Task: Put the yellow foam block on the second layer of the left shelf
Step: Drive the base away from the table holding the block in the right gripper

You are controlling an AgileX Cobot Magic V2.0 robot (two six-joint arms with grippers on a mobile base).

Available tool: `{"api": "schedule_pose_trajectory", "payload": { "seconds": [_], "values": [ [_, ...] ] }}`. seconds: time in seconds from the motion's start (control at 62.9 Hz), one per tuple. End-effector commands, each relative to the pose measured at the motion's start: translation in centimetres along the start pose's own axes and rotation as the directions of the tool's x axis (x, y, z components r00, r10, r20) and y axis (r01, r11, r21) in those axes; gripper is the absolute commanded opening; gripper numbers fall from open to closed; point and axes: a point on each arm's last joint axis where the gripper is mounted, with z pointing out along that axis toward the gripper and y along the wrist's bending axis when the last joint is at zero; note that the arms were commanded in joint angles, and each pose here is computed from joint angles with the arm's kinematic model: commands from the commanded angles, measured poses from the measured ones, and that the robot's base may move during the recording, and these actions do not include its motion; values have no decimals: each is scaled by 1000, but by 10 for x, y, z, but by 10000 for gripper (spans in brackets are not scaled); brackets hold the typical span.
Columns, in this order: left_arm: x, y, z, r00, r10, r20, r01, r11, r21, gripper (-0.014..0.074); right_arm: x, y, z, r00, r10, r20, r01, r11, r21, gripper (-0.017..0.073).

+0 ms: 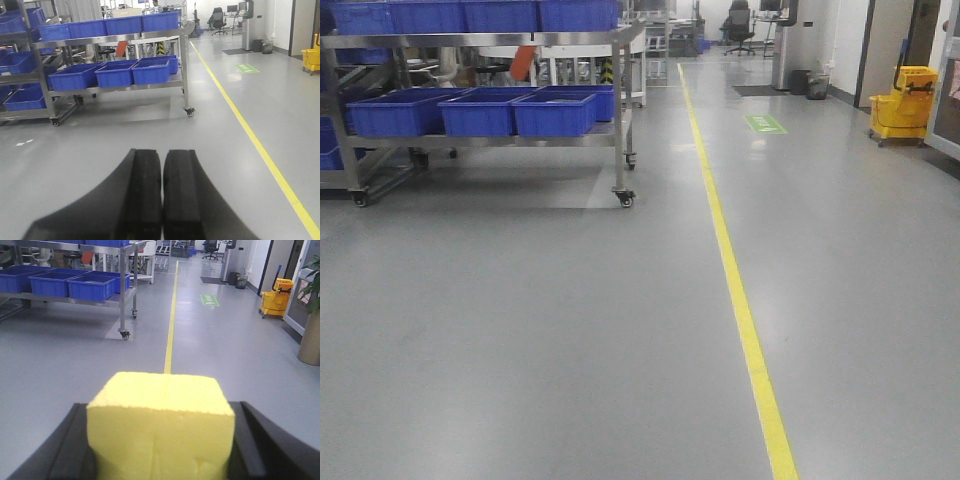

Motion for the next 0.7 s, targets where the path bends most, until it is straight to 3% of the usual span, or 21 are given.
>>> {"api": "schedule_pose_trajectory", "payload": {
  "seconds": [0.0,0.683],
  "values": [
    [1,0,-1,997,-9,75,10,1000,-5,124,-18,1,-1,993,-13,114,14,1000,-4,428],
    [1,0,-1,997,-9,75,10,1000,-5,124,-18,1,-1,993,-13,114,14,1000,-4,428]
  ]
}}
